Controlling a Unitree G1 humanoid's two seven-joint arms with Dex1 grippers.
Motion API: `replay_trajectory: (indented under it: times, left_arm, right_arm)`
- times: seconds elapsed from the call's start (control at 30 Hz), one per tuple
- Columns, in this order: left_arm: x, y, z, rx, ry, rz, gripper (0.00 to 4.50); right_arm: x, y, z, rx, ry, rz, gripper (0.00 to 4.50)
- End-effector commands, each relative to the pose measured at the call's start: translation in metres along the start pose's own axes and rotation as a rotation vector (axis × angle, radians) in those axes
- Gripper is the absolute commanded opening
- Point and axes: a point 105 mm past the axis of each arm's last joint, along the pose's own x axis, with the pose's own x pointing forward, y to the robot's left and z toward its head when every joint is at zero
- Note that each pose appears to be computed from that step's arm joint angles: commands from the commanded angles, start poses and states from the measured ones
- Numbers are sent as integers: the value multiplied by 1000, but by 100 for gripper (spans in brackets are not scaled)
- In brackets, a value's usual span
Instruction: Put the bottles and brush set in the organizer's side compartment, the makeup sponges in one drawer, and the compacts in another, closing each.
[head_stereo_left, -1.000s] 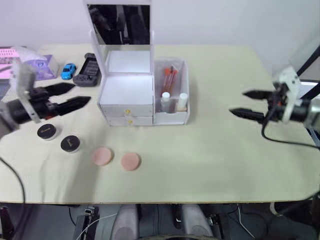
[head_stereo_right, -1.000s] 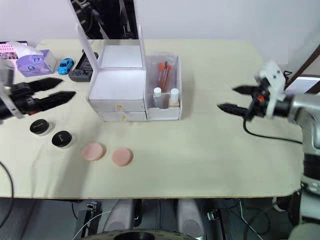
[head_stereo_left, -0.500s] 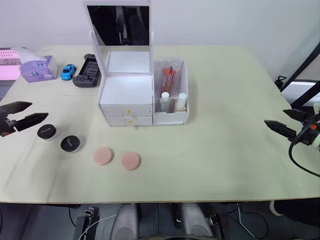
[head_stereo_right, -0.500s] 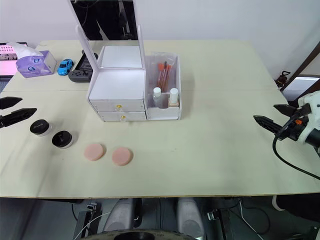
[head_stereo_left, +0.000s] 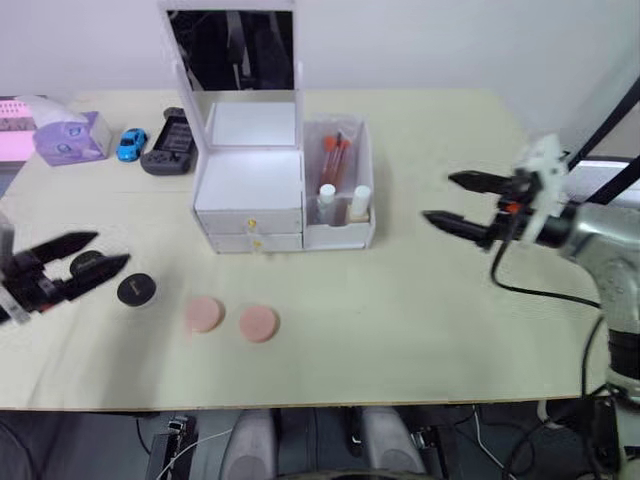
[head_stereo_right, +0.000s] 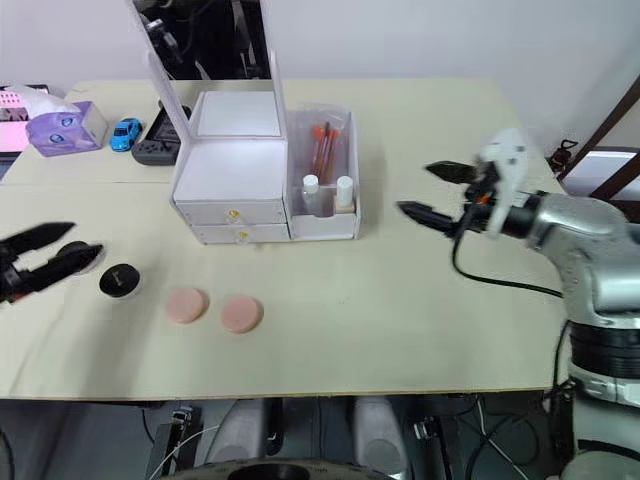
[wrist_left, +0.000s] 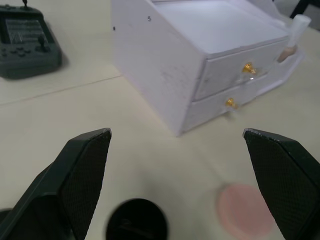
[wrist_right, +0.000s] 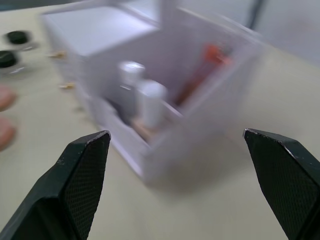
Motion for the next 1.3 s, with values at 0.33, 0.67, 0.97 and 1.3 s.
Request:
replay_trajectory:
  times: [0.33,0.67,0.97,1.3]
  left_arm:
    - [61,-98,-11,31,-212,189,445]
    - [122,-103,-16,21,-293,320,445]
    - [155,-124,-28,-9,-274,295,445]
    - [165,-124,-22,-9,-312,288,360]
  right_arm:
    - [40,47,72,-81,-20,321,450]
    - [39,51,69,-119,36,263,450]
    - [37,46,71,-125,47,210,450]
    - [43,48,68,-135,52,207,450]
